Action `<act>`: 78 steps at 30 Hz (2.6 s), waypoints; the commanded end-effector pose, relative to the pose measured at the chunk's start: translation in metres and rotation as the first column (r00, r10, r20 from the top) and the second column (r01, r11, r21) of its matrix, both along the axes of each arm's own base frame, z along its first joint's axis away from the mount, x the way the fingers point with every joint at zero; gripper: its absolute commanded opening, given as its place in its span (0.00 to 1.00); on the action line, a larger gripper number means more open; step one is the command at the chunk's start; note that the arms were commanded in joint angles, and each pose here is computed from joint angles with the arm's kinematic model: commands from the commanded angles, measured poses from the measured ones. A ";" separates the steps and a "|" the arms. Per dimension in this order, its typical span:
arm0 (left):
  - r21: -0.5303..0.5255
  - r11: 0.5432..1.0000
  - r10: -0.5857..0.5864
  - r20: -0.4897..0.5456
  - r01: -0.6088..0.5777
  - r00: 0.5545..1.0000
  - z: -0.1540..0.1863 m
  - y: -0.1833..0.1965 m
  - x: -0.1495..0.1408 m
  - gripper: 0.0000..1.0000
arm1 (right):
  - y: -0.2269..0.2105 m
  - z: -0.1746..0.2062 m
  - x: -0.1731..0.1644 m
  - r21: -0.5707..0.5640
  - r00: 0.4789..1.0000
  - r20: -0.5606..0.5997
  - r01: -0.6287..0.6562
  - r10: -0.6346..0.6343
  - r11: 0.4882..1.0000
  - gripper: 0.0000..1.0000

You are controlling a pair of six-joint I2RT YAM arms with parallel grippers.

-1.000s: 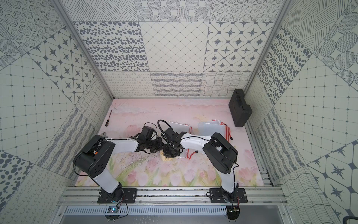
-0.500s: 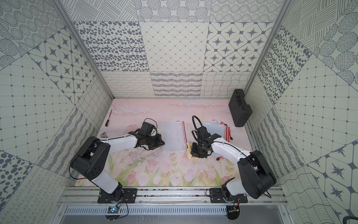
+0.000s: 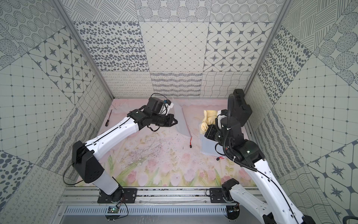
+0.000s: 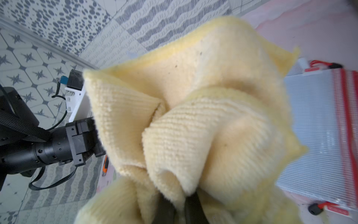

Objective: Wipe the document bag
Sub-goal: Place the document bag, then place the cleaning item at the center of the board.

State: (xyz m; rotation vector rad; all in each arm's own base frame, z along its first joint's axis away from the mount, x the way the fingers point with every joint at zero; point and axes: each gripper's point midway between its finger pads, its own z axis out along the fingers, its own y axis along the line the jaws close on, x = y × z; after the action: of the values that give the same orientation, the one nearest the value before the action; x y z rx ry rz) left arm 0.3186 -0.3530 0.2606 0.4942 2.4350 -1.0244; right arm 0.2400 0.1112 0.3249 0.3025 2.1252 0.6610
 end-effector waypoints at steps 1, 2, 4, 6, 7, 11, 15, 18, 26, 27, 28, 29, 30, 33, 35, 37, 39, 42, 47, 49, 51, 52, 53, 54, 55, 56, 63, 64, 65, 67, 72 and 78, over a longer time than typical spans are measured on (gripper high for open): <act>-0.045 0.913 -0.404 0.050 0.406 0.913 0.034 -0.054 -0.041 0.00 | -0.052 0.012 -0.019 -0.074 0.978 0.047 0.204 -0.201 0.976 0.00; -0.065 0.892 -0.443 0.060 0.446 0.894 0.043 -0.066 -0.042 0.00 | -0.063 0.016 -0.026 -0.081 0.969 0.065 0.242 -0.237 0.967 0.00; -0.120 0.845 -0.515 0.083 0.521 0.853 0.059 -0.090 -0.048 0.00 | -0.079 0.021 -0.037 -0.090 0.955 0.091 0.291 -0.283 0.952 0.00; -0.188 0.798 -0.561 0.117 0.573 0.819 0.074 -0.111 -0.053 0.00 | -0.089 0.023 -0.046 -0.097 0.946 0.105 0.317 -0.307 0.943 0.00; -0.220 0.778 -0.575 0.128 0.589 0.808 0.075 -0.122 -0.052 0.00 | -0.092 0.023 -0.050 -0.103 0.944 0.106 0.324 -0.313 0.941 0.00; -0.278 0.804 -0.539 0.031 0.525 0.842 0.040 -0.152 -0.032 0.00 | -0.096 0.019 -0.056 -0.145 0.947 0.093 0.318 -0.307 0.937 0.01; -0.256 0.856 -0.487 -0.103 0.450 0.867 -0.022 -0.171 -0.021 0.00 | -0.098 0.013 -0.058 -0.178 0.950 0.076 0.313 -0.304 0.933 0.01; -0.214 0.886 -0.446 -0.148 0.411 0.883 -0.066 -0.180 -0.022 0.00 | -0.096 0.007 -0.055 -0.193 0.953 0.062 0.302 -0.296 0.933 0.02; -0.116 0.950 -0.312 -0.251 0.291 0.916 -0.152 -0.171 -0.016 0.00 | -0.071 -0.023 -0.034 -0.220 0.972 -0.031 0.222 -0.234 0.950 0.01; -0.096 0.955 -0.297 -0.261 0.282 0.919 -0.161 -0.167 -0.016 0.00 | -0.068 -0.029 -0.030 -0.219 0.973 -0.046 0.212 -0.227 0.952 0.00; -0.072 0.960 -0.278 -0.267 0.269 0.923 -0.169 -0.164 -0.015 0.02 | -0.064 -0.035 -0.028 -0.220 0.973 -0.064 0.202 -0.221 0.954 0.00; -0.044 0.967 -0.255 -0.274 0.253 0.927 -0.177 -0.160 -0.013 0.07 | -0.060 -0.040 -0.025 -0.219 0.974 -0.081 0.190 -0.212 0.957 0.00; -0.024 0.970 -0.240 -0.278 0.243 0.930 -0.183 -0.157 -0.013 0.15 | -0.057 -0.044 -0.022 -0.217 0.974 -0.092 0.182 -0.206 0.959 0.00; 0.066 0.978 -0.172 -0.270 0.196 0.947 -0.197 -0.140 -0.007 0.39 | -0.048 -0.057 -0.014 -0.220 0.973 -0.130 0.157 -0.189 0.963 0.00; 0.147 0.984 -0.065 -0.235 0.101 0.970 -0.195 -0.114 0.010 0.52 | -0.044 -0.062 -0.008 -0.219 0.970 -0.154 0.150 -0.186 0.964 0.00; 0.169 0.985 0.013 -0.206 0.023 0.978 -0.182 -0.085 0.024 0.69 | -0.033 -0.065 -0.002 -0.203 0.972 -0.178 0.119 -0.156 0.972 0.00; 0.168 0.986 0.016 -0.170 0.013 0.985 -0.159 -0.061 0.029 0.99 | -0.022 -0.069 0.007 -0.185 0.972 -0.199 0.087 -0.124 0.979 0.00; 0.257 0.966 0.055 -0.082 -0.032 0.995 -0.127 -0.018 0.029 0.99 | -0.005 -0.077 0.021 -0.163 0.970 -0.228 0.047 -0.084 0.986 0.00; 0.268 0.909 0.330 0.009 -0.320 0.944 -0.091 0.089 0.030 0.99 | 0.057 -0.094 0.054 -0.081 0.964 -0.260 -0.079 0.055 0.994 0.00; 0.244 0.838 0.495 0.036 -0.488 0.868 -0.083 0.145 0.027 0.99 | 0.098 -0.113 0.066 -0.114 0.944 -0.304 -0.171 0.129 0.979 0.00; 0.231 0.755 0.615 0.076 -0.614 0.785 -0.080 0.192 0.017 0.99 | 0.133 -0.139 0.076 -0.145 0.914 -0.363 -0.246 0.179 0.958 0.00; 0.217 0.709 0.668 0.101 -0.671 0.737 -0.076 0.213 0.011 0.99 | 0.148 -0.156 0.083 -0.149 0.897 -0.396 -0.271 0.194 0.951 0.00; 0.210 0.679 0.697 0.118 -0.704 0.707 -0.075 0.227 0.004 0.99 | 0.159 -0.169 0.090 -0.143 0.886 -0.416 -0.285 0.204 0.948 0.00; 0.196 0.653 0.721 0.134 -0.732 0.679 -0.071 0.240 -0.004 0.99 | 0.167 -0.188 0.099 -0.145 0.874 -0.444 -0.288 0.198 0.947 0.00; 0.192 0.631 0.739 0.145 -0.752 0.658 -0.072 0.251 -0.012 0.99 | 0.173 -0.203 0.107 -0.158 0.868 -0.459 -0.291 0.191 0.944 0.00; 0.181 0.618 0.751 0.153 -0.765 0.643 -0.069 0.258 -0.018 0.99 | 0.177 -0.216 0.114 -0.173 0.861 -0.474 -0.296 0.184 0.939 0.00; 0.194 0.587 0.778 0.133 -0.786 0.614 -0.085 0.278 -0.043 0.99 | 0.188 -0.293 0.142 -0.294 0.819 -0.562 -0.328 0.115 0.898 0.00; 0.195 0.590 0.777 0.125 -0.783 0.617 -0.087 0.277 -0.043 0.99 | 0.189 -0.299 0.141 -0.293 0.811 -0.572 -0.337 0.118 0.895 0.07; 0.198 0.593 0.775 0.122 -0.781 0.620 -0.089 0.277 -0.042 0.99 | 0.190 -0.301 0.142 -0.292 0.810 -0.573 -0.341 0.121 0.894 0.16; 0.205 0.595 0.772 0.121 -0.777 0.623 -0.090 0.276 -0.040 0.99 | 0.193 -0.297 0.141 -0.288 0.816 -0.561 -0.348 0.137 0.892 0.36; 0.207 0.595 0.765 0.149 -0.776 0.626 -0.081 0.277 -0.031 0.99 | 0.198 -0.249 0.146 -0.287 0.864 -0.468 -0.348 0.186 0.893 0.70; 0.209 0.543 0.771 0.260 -0.813 0.581 -0.052 0.295 -0.020 0.99 | 0.192 -0.143 0.149 -0.273 0.935 -0.258 -0.310 0.241 0.910 0.99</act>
State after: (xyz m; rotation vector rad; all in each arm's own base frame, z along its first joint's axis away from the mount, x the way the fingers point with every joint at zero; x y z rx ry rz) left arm 0.2900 -0.0799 0.1888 -0.4616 2.3325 -0.3273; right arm 0.3807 0.3078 0.1049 -0.0924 2.6644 0.3922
